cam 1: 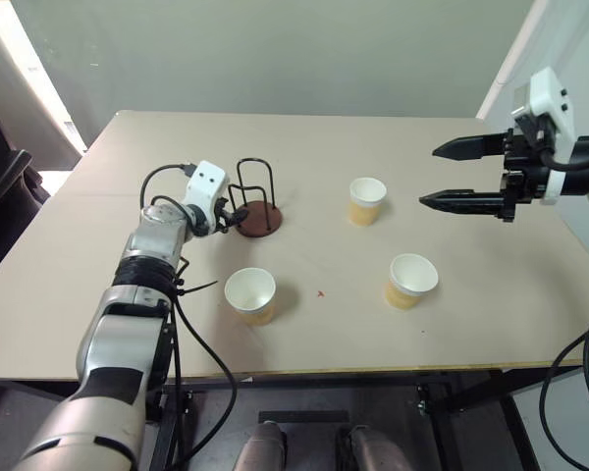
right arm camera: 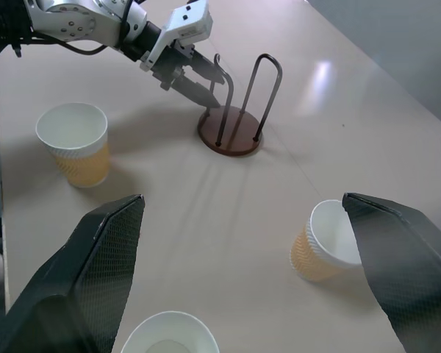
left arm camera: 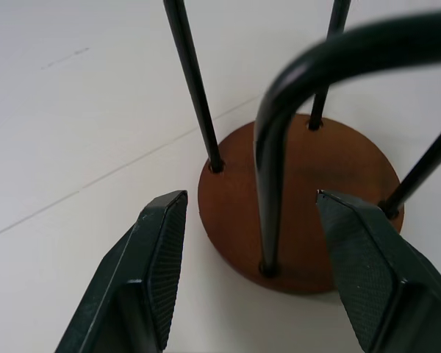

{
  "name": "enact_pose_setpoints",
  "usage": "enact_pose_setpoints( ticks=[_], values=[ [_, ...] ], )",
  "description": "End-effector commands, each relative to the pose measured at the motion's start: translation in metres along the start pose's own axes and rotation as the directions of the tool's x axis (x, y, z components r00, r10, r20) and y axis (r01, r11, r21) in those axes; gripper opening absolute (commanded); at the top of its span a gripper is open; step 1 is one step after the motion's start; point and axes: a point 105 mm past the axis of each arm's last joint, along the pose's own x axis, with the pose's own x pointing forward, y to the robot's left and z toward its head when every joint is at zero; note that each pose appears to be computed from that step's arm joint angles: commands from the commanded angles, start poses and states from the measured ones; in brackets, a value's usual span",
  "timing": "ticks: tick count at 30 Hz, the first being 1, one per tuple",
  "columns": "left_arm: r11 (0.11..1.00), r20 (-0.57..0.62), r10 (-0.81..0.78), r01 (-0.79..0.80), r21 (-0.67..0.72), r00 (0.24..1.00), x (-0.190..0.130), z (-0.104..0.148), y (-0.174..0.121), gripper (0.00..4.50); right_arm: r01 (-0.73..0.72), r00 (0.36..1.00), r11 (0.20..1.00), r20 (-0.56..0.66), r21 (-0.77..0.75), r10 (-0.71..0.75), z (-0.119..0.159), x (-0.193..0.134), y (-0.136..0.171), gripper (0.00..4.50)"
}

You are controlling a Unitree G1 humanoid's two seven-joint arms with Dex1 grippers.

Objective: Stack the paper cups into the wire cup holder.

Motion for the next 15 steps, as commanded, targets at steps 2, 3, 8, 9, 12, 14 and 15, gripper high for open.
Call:
enact_pose_setpoints(
  ticks=[2,3,8,9,12,14,15],
  values=[
    [1.0,0.081,-0.006,0.005,0.022,0.997,-0.001,0.026,0.0,1.33,0.043,0.999,0.998,0.033,-0.042,-0.042,0.011,-0.01,-0.002,4.5],
    [1.0,0.084,-0.014,0.012,0.024,0.996,-0.001,0.027,-0.001,1.01,0.044,0.999,0.998,0.033,-0.042,-0.042,0.011,-0.009,-0.002,4.5],
    [0.995,0.145,-0.096,0.09,0.049,0.985,-0.01,0.041,-0.007,0.02,0.046,0.998,0.998,0.037,-0.046,-0.044,0.012,-0.009,-0.004,4.5],
    [0.992,0.157,-0.124,0.119,0.045,0.98,-0.012,0.045,-0.01,0.02,0.045,0.998,0.998,0.037,-0.047,-0.043,0.012,-0.009,-0.004,4.5],
    [0.974,0.192,-0.224,0.214,0.075,0.955,-0.018,0.056,-0.025,0.02,0.036,0.999,0.998,0.036,-0.047,-0.034,0.012,-0.008,-0.004,4.5],
    [0.954,0.199,-0.296,0.281,0.101,0.934,-0.024,0.062,-0.036,0.02,0.017,1.0,0.999,0.027,-0.047,-0.015,0.01,-0.007,-0.001,4.5],
    [0.935,0.196,-0.35,0.329,0.133,0.916,-0.028,0.064,-0.045,0.02,-0.002,1.0,0.999,0.022,-0.045,0.003,0.009,-0.007,0.002,4.5]
  ],
)
